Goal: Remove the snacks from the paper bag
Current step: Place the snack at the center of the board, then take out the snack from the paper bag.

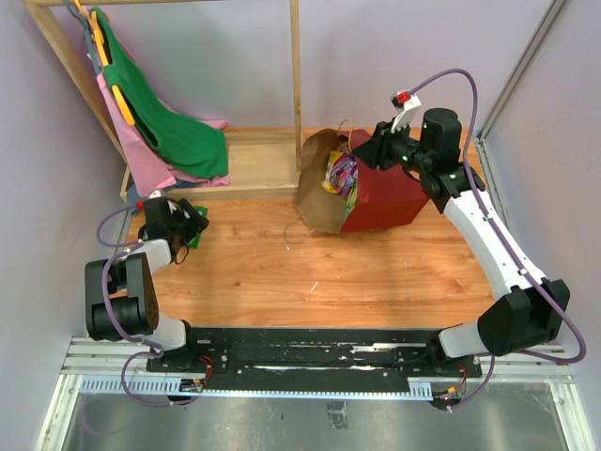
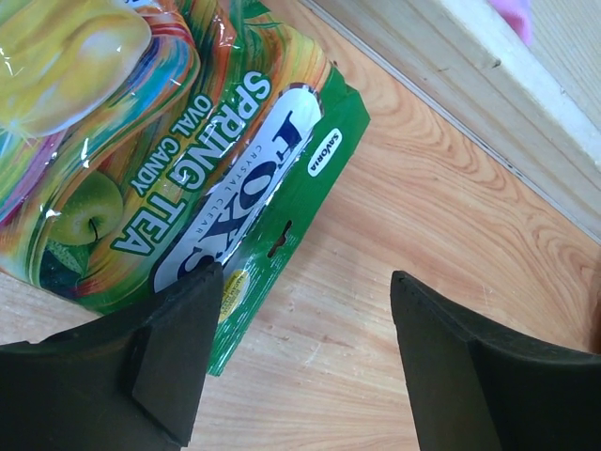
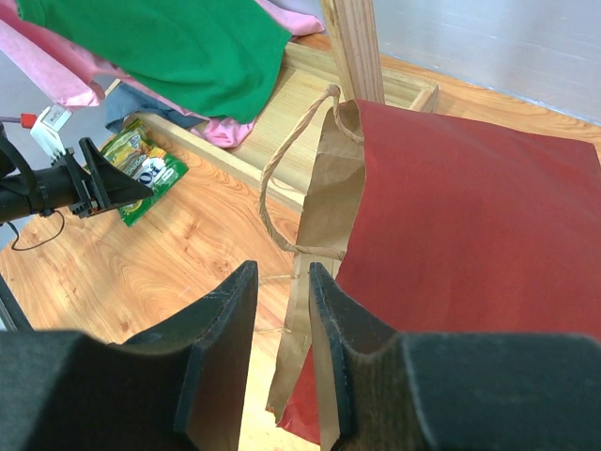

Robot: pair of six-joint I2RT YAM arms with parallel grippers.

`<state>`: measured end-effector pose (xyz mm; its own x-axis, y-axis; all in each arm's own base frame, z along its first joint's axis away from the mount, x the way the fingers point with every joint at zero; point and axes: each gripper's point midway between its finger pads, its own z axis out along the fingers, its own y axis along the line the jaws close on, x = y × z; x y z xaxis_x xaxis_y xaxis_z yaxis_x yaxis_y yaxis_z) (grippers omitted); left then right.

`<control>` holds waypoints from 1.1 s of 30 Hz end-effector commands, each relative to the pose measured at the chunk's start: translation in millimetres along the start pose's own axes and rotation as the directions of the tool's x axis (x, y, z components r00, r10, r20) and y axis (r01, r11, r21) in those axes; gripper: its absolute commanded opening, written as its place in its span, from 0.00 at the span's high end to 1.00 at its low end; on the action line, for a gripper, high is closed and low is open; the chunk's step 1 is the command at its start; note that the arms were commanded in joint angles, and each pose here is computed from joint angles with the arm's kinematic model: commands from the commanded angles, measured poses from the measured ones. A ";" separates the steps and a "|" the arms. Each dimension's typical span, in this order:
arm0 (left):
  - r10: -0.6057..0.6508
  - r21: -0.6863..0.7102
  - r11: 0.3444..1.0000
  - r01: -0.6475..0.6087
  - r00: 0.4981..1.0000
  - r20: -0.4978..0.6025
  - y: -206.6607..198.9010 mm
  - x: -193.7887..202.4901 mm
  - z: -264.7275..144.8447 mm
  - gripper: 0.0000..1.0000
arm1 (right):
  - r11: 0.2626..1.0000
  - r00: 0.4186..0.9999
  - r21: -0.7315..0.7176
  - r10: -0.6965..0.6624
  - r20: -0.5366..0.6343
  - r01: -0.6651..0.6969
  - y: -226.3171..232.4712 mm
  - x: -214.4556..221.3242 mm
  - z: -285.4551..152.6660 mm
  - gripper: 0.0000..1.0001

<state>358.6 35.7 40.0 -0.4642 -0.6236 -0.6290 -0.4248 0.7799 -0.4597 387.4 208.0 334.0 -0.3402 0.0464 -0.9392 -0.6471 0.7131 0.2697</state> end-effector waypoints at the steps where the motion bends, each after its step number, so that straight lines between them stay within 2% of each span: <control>1: 0.006 0.049 0.999 -0.005 1.000 -0.014 -13.4 -9.6 -5.6 0.22 | 0.999 0.999 -0.022 -0.025 0.032 0.025 10.1 -10.8 -4.8 0.70; 5: 0.003 0.224 0.975 -0.012 0.999 0.043 -61.4 -26.3 -32.6 0.17 | 0.999 0.999 -0.027 -0.022 0.032 0.023 10.7 -10.6 -3.7 0.71; 7: 0.066 0.263 0.961 -0.082 0.995 0.070 -93.7 -25.2 -47.5 0.13 | 0.999 0.999 -0.039 -0.013 0.033 0.015 12.3 -10.6 -2.4 0.77; 8: 0.102 0.266 0.956 -0.121 0.991 0.086 -109.9 -23.3 -53.5 0.11 | 0.999 0.999 -0.049 -0.010 0.034 0.012 14.2 -11.1 -1.5 0.83; 11: 0.196 0.343 0.912 -0.223 0.974 0.113 -171.0 -6.0 -74.0 0.08 | 0.997 0.999 -0.071 -0.002 0.034 0.004 17.1 -11.4 0.4 0.97; 15: 0.236 0.483 0.836 -0.259 0.966 0.109 -243.3 23.8 -92.6 0.05 | 0.997 0.999 -0.071 -0.004 0.038 0.006 19.0 -12.6 -2.6 0.99; 16: 0.246 0.504 0.822 -0.266 0.963 0.107 -257.2 31.0 -94.0 0.04 | 0.998 0.999 -0.069 -0.003 0.042 0.006 19.5 -13.6 -3.9 0.97; 17: 0.263 0.517 0.811 -0.275 0.960 0.099 -268.8 41.1 -93.7 0.04 | 0.998 0.999 -0.069 -0.003 0.049 0.007 20.0 -15.2 -4.8 0.85; 19: 0.291 0.534 0.793 -0.292 0.953 0.088 -288.0 58.7 -90.5 0.04 | 0.996 0.998 -0.085 -0.006 0.064 0.012 23.8 -17.4 -6.0 0.51; 20: 0.303 0.545 0.784 -0.297 0.950 0.082 -297.0 66.3 -89.4 0.04 | 0.996 0.997 -0.091 -0.014 0.071 0.020 27.2 -18.4 -6.7 0.41; 21: 0.315 0.553 0.777 -0.301 0.946 0.071 -304.2 74.5 -86.1 0.04 | 0.996 0.997 -0.081 -0.031 0.076 0.037 29.2 -19.0 -7.4 0.37; 26: 0.333 0.589 0.749 -0.304 0.941 0.062 -337.0 96.0 -79.2 0.04 | 0.985 0.985 0.065 -0.163 0.059 0.159 32.9 -21.7 -1.9 0.28; 29: 0.324 0.600 0.746 -0.290 0.945 0.054 -346.1 100.6 -73.6 0.04 | 0.958 0.978 0.215 -0.204 0.041 0.191 14.0 -23.8 5.5 0.29; 33: 0.312 0.612 0.745 -0.267 0.949 0.035 -350.7 108.7 -65.6 0.04 | 0.921 0.978 0.335 -0.207 -0.015 0.200 -12.0 -26.0 16.0 0.34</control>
<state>391.7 -296.8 154.8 -0.5929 -0.2893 -0.7515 0.2643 0.8116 -0.5210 383.0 236.9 349.3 -0.2246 -0.0490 -0.9732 -0.6017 0.7925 0.0990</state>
